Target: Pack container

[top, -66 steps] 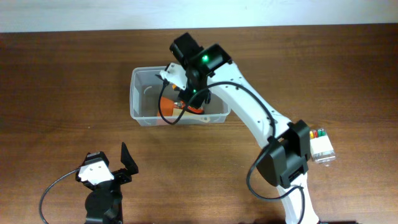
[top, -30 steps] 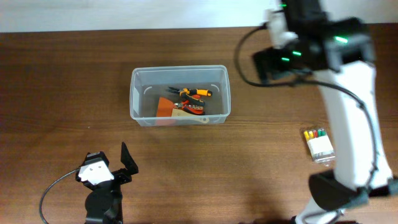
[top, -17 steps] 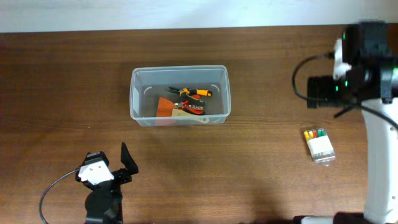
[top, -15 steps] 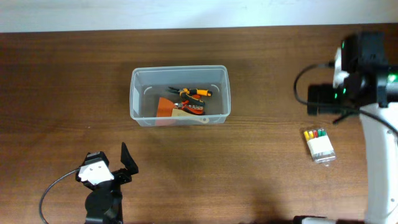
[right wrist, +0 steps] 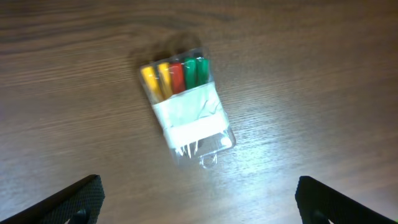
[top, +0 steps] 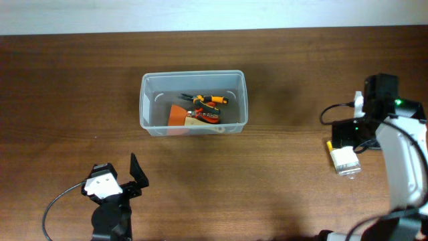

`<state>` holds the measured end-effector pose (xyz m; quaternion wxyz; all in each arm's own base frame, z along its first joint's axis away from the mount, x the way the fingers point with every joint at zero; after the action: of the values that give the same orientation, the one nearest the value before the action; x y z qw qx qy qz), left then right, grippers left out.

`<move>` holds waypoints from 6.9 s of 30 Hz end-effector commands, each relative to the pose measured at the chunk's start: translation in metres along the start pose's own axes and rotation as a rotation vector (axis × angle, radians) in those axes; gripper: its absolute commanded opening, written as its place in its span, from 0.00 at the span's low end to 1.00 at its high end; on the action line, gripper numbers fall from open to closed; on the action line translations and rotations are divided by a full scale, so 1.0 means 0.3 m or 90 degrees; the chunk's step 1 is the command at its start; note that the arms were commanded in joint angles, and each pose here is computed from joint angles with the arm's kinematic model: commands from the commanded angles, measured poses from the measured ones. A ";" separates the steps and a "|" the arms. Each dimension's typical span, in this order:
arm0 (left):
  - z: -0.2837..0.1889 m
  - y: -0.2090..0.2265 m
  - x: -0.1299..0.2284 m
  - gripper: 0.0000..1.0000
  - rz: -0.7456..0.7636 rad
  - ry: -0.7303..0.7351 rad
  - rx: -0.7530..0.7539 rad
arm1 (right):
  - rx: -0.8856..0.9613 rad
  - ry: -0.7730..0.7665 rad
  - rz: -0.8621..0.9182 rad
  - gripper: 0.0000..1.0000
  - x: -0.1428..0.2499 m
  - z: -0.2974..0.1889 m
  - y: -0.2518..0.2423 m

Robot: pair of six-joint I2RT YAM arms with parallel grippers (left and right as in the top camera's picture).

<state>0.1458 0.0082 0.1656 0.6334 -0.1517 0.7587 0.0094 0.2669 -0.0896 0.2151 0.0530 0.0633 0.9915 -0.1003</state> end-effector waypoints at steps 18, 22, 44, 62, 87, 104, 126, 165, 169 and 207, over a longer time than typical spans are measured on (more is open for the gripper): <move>0.000 0.000 0.003 0.99 0.006 0.000 -0.001 | -0.079 0.115 -0.015 0.99 -0.081 0.355 -0.012; 0.000 0.000 0.003 0.99 0.006 0.000 -0.001 | -0.083 0.140 -0.019 0.99 -0.075 0.394 -0.005; 0.000 0.000 0.003 0.99 0.006 0.000 -0.001 | -0.035 0.195 0.009 0.65 -0.062 0.480 -0.012; 0.000 0.000 0.003 0.99 0.006 0.000 -0.001 | -0.021 0.106 0.005 0.53 -0.228 0.342 -0.008; 0.000 0.000 0.003 0.99 0.006 0.000 -0.001 | -0.109 -0.406 -0.444 0.54 -0.430 -0.457 0.912; 0.000 0.000 0.003 0.99 0.006 0.000 -0.001 | -0.210 -0.373 -0.861 0.54 -0.347 -0.261 1.207; 0.000 0.000 0.003 0.99 0.006 0.000 -0.001 | -0.287 -0.393 -0.768 0.99 -0.378 -0.328 1.222; 0.000 0.000 0.003 0.99 0.006 0.000 -0.001 | -0.097 -0.580 -0.219 0.99 -0.390 -0.906 0.261; 0.000 0.000 0.003 0.99 0.006 0.000 -0.001 | -0.087 -0.735 -0.190 0.99 -0.094 -1.173 0.146; 0.000 0.000 0.003 0.99 0.006 0.000 -0.001 | -0.322 -1.093 0.117 0.99 0.516 -0.510 0.170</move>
<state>0.1458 0.0083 0.1657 0.6336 -0.1519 0.7585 0.0097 0.0936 0.0127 0.3690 0.8099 -0.0454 0.5821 0.0561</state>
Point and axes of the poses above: each gripper's point midway between its finger pads, its own z axis out along the fingers, its own y axis along the line the jaws close on, x = y × z, the point moved 9 cm from there along -z, back along the fingers, and after that the axes turned 2 degrees about -z, right-handed, at the moved point
